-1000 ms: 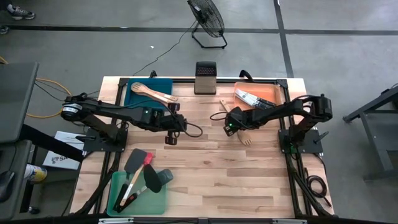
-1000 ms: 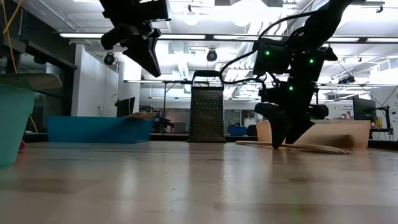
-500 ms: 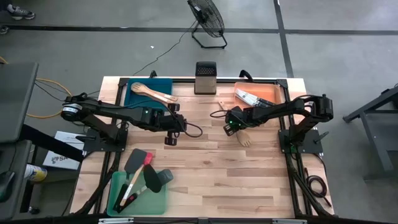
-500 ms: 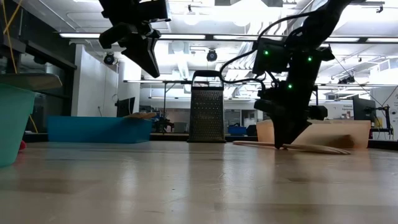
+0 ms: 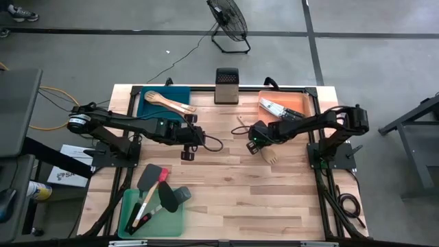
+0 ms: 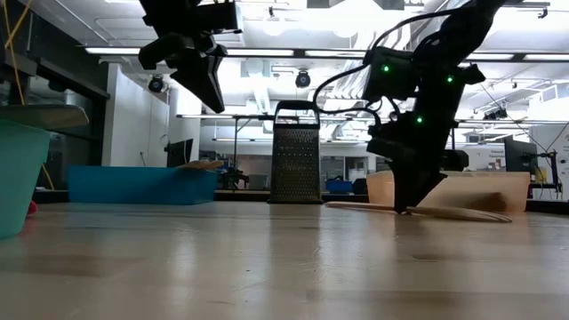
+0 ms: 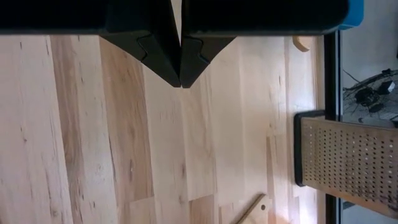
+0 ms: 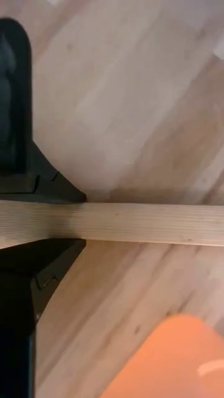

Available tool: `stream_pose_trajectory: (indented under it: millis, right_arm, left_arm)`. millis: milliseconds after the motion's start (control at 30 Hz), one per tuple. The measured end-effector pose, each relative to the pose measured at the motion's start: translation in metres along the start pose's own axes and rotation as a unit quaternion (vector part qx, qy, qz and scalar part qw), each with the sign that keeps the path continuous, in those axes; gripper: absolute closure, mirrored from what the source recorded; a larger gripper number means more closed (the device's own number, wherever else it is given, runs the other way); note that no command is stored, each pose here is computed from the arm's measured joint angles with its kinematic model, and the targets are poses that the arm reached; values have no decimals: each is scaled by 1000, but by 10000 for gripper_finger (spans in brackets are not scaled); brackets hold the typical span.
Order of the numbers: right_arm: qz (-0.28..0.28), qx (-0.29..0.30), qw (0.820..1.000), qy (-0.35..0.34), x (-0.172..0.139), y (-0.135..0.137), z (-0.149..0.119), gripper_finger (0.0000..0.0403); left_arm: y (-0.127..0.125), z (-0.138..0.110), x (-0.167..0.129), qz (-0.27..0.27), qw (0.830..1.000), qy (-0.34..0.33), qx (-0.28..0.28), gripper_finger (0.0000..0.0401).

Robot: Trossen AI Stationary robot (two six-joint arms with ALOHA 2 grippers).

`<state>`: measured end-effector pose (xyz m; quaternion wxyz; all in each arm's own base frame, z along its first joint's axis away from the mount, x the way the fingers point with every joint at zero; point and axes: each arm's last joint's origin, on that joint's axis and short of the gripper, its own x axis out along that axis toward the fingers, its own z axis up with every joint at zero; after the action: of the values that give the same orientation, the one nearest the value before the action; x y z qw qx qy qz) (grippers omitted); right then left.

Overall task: Pick & Place Kitchen Items
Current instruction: Put the brown wooden spoon into the blue bin

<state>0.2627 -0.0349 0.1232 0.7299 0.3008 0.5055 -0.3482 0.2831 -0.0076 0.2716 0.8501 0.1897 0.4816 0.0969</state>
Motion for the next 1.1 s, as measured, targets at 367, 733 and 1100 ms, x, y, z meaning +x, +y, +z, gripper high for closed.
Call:
stream_pose_trajectory:
  millis: [367,733,1100]
  right_arm:
    - [52,-40,995,-75,-33,23,-16,337]
    - [79,-60,965,-244,-94,31,-29,337]
    - [121,-129,899,-401,-159,30,-45,338]
  left_arm:
    - [-1,-2,0,-11,1000,7,-6,401]
    - [1,7,0,-3,999,-33,-19,401]
    - [5,30,-5,-21,986,-160,-42,401]
